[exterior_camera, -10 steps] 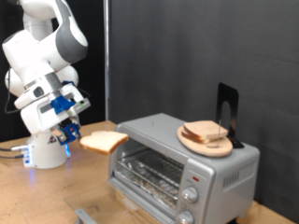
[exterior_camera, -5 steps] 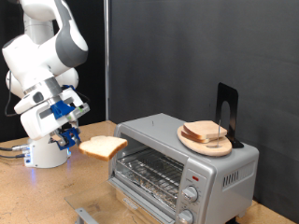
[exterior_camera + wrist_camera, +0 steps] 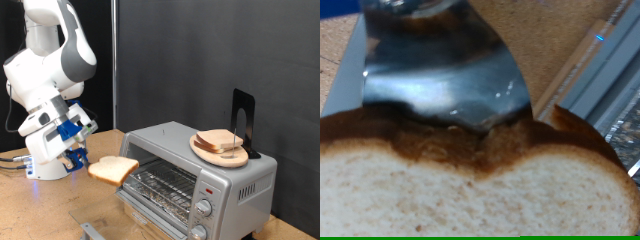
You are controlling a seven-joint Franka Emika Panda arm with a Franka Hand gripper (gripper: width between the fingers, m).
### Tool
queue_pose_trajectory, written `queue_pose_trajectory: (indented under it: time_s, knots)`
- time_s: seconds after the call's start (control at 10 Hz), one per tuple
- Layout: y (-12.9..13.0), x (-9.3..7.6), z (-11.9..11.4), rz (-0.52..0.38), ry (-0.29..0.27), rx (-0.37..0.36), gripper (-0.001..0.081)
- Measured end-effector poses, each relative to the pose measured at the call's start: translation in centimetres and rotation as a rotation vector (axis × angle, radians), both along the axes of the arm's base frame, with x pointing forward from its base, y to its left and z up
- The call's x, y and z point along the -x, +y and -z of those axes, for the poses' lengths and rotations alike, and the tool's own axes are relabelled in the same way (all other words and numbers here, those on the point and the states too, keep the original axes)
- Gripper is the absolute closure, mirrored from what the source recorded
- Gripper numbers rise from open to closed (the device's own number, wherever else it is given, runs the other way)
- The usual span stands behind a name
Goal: Make a piece of toast with the oven
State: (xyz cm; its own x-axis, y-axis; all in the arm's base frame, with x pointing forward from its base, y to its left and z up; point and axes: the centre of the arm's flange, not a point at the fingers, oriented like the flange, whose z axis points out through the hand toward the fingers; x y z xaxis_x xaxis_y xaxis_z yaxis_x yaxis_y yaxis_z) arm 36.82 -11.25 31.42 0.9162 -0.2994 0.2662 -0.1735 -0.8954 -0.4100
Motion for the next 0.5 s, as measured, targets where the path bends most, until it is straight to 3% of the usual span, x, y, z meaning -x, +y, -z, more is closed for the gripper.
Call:
queue_pose_trajectory:
  time_s: [0.5]
  knots:
    - [1.0,-2.5,2.7,-0.055,0.014,0.037,0.0331]
